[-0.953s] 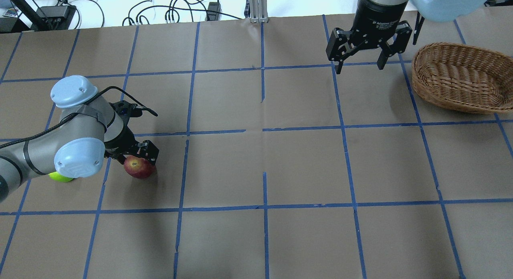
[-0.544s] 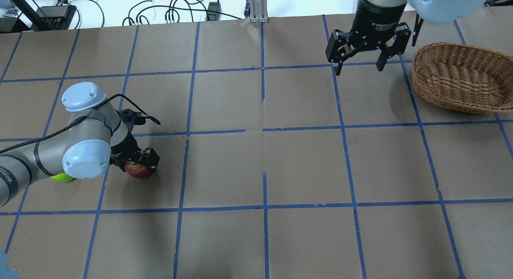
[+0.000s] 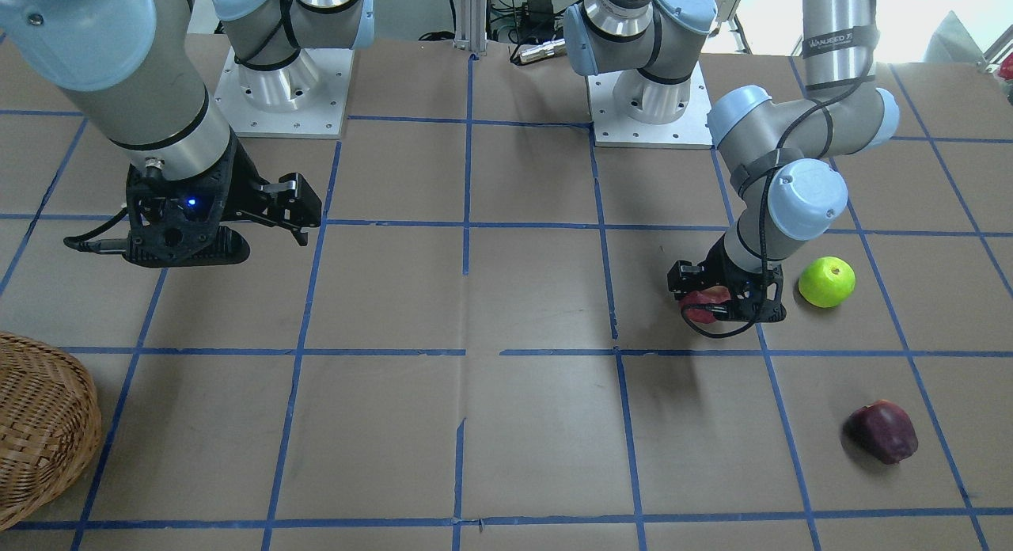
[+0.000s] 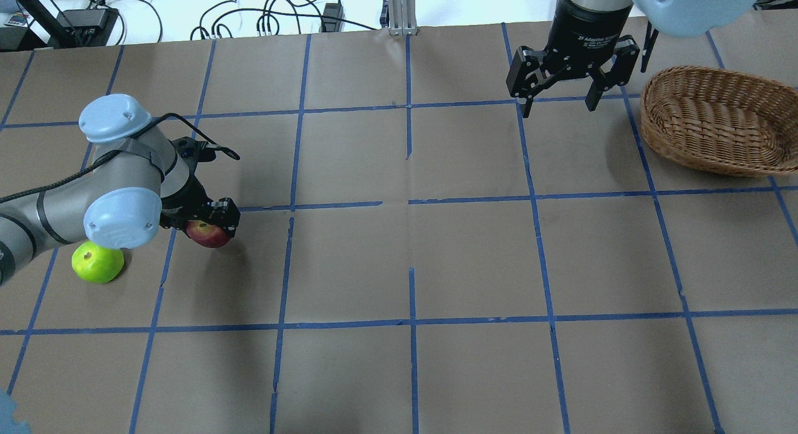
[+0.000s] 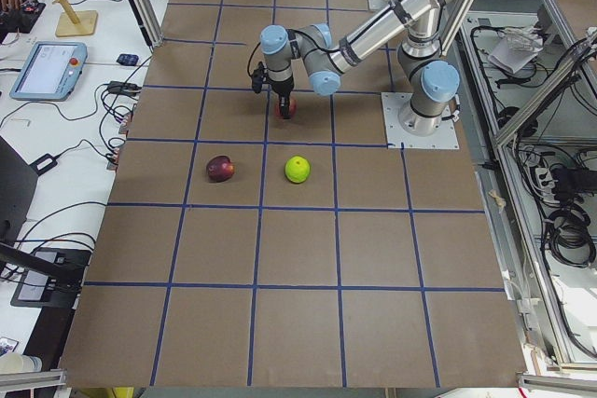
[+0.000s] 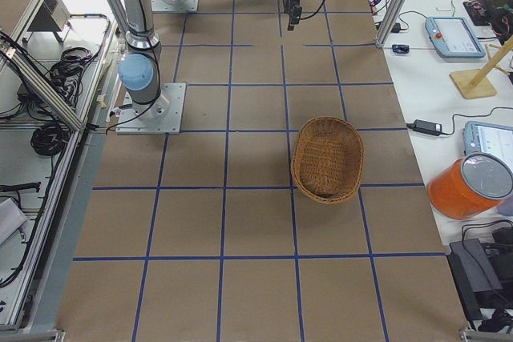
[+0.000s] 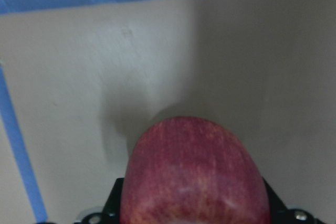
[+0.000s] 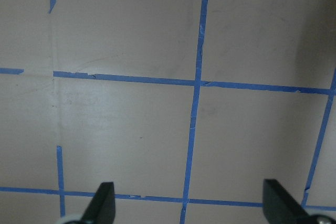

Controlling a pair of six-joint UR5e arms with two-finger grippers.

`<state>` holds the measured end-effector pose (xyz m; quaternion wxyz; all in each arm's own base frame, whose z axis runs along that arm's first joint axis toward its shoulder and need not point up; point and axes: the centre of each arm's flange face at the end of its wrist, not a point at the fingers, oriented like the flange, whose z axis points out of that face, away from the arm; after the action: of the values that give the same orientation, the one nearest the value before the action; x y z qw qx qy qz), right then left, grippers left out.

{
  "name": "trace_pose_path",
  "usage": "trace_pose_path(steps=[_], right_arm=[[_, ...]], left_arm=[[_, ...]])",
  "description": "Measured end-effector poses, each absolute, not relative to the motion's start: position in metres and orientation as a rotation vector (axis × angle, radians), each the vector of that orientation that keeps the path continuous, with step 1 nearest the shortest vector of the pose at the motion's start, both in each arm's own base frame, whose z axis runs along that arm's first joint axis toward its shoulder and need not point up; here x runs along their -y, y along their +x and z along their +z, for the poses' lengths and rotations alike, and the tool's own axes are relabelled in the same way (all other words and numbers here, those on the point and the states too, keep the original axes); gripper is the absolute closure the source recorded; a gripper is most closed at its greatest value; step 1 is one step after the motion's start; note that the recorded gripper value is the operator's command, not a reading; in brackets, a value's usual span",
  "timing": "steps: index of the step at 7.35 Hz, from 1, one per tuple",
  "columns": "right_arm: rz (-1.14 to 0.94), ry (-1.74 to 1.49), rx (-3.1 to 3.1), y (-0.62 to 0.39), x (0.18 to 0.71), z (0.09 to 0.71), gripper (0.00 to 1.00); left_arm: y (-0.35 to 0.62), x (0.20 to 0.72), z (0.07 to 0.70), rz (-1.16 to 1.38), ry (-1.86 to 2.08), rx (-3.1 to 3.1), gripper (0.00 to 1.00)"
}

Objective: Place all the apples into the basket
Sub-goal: 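Carry the red apple with the left gripper to the table center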

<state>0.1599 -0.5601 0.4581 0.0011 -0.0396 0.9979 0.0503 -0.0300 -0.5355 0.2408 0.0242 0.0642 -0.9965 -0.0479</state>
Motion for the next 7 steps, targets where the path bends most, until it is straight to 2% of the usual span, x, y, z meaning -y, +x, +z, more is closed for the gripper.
trace_pose_path(steps=[3,6,7], right_arm=[[0.158,-0.125,-3.133,0.160,0.560,0.458,0.00],[0.159,-0.127,-3.134,0.160,0.560,0.458,0.00],[0.159,-0.127,-3.134,0.159,0.560,0.458,0.00]], left_arm=[[-0.157,0.571,0.265,-0.104,0.454,3.026,0.85],[-0.289,0.581,0.233,-0.139,0.500,2.971,0.83],[-0.316,0.578,0.218,-0.140,0.532,2.965,0.44]])
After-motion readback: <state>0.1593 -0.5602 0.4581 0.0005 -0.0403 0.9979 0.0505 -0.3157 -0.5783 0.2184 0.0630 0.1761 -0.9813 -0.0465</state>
